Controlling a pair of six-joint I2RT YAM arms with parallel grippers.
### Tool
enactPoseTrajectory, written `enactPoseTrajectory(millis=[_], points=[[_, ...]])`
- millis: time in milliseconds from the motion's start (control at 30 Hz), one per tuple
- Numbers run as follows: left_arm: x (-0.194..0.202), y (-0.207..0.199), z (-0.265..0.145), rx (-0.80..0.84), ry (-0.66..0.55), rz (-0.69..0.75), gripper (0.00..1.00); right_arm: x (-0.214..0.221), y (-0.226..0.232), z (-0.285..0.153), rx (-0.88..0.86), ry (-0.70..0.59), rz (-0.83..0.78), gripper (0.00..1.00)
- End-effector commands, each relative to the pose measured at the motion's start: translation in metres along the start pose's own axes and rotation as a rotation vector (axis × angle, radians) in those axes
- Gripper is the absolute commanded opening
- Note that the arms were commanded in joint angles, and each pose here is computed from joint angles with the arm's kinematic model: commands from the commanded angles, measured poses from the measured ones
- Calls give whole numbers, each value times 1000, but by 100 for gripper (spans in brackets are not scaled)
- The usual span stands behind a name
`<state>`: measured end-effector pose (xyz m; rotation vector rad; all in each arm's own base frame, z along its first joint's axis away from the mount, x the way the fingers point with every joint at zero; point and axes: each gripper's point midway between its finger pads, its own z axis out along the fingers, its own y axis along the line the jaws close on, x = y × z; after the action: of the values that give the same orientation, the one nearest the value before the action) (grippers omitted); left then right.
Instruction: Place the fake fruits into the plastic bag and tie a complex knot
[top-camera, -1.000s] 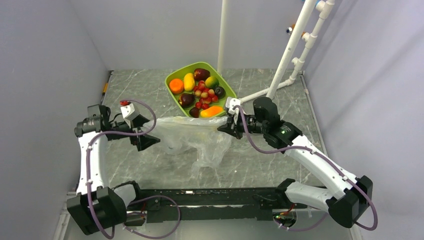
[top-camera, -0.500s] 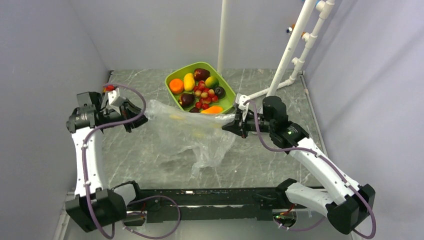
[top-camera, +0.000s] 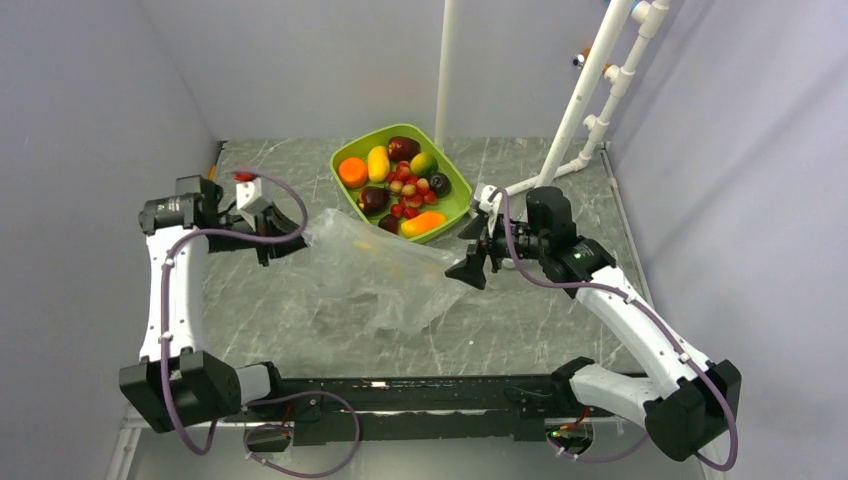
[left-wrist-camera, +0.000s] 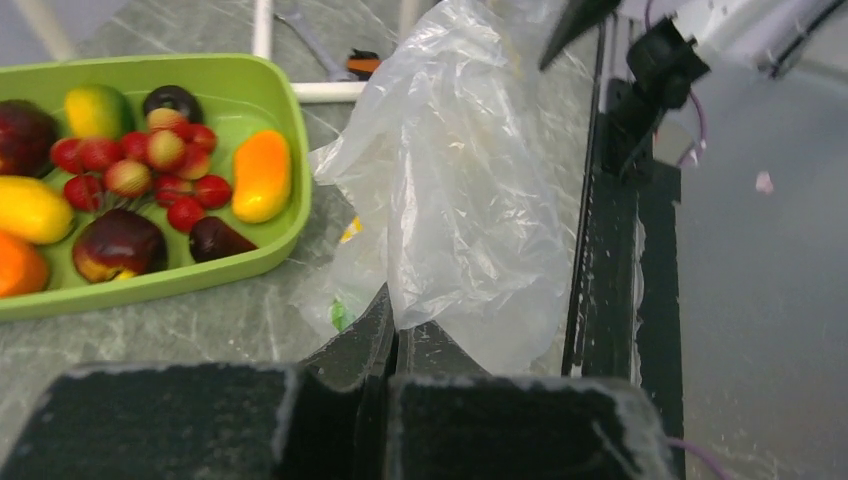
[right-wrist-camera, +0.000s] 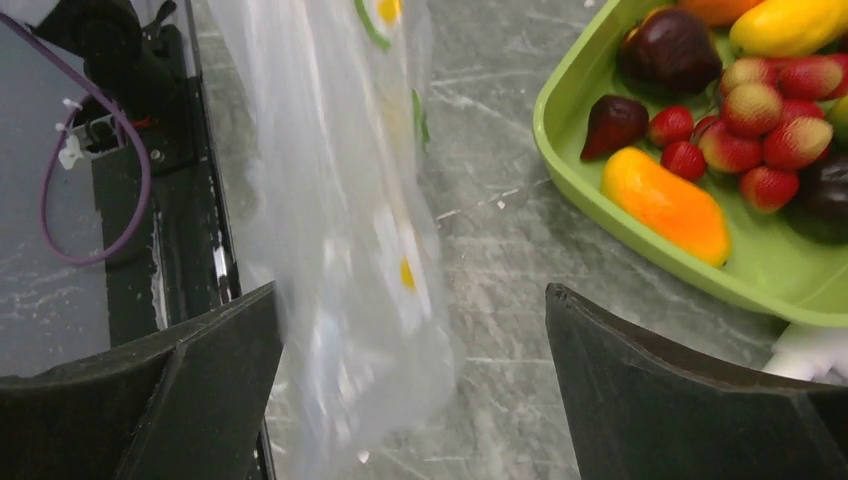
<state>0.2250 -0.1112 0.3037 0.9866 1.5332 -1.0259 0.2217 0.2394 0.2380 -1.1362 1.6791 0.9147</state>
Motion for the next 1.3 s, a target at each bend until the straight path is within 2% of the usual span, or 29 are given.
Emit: enactPoseTrajectory(millis=[0, 133, 433, 500, 600, 633, 667, 700, 733, 767, 800, 833, 867, 900, 933, 1000, 1133, 1267], points=[[11, -14, 15, 38, 119, 143, 0, -71, 5, -7, -6, -152, -97, 100], [17, -15, 31, 42, 185, 227, 0, -99, 27, 11, -60, -191, -178, 100], [10, -38, 59, 150, 257, 256, 0, -138, 66, 80, -198, -238, -321, 98], [9, -40, 64, 145, 270, 263, 0, -137, 69, 91, -218, -226, -329, 89], [1, -36, 67, 90, 261, 239, 0, -125, 73, 101, -254, -182, -303, 67], [-1, -34, 67, 71, 262, 223, 0, -119, 72, 103, -259, -164, -296, 48], [-2, -33, 66, 61, 267, 212, 0, -114, 73, 103, -263, -151, -302, 23], [-2, -30, 59, 45, 277, 203, 10, -110, 72, 101, -255, -141, -310, 2], [-3, -28, 47, 43, 264, 213, 28, -110, 68, 94, -232, -149, -316, 0], [-2, -26, 34, 44, 232, 217, 54, -111, 64, 86, -218, -162, -314, 0], [3, -27, 19, 32, 201, 193, 73, -111, 61, 79, -211, -174, -313, 0], [11, -25, 9, 20, 184, 217, 84, -111, 59, 72, -208, -185, -319, 0], [26, -26, 3, 23, 207, 237, 88, -111, 59, 66, -208, -198, -330, 0], [43, -28, -1, 47, 258, 289, 97, -110, 61, 61, -214, -211, -349, 0], [59, -28, -5, 71, 306, 317, 99, -108, 64, 58, -226, -224, -371, 0], [79, -27, -4, 95, 326, 324, 99, -104, 72, 53, -259, -250, -432, 0], [83, -31, 7, 138, 278, 343, 99, -101, 73, 53, -260, -254, -461, 0], [97, -26, 22, 149, 301, 363, 99, -111, 75, 47, -248, -289, -481, 0]])
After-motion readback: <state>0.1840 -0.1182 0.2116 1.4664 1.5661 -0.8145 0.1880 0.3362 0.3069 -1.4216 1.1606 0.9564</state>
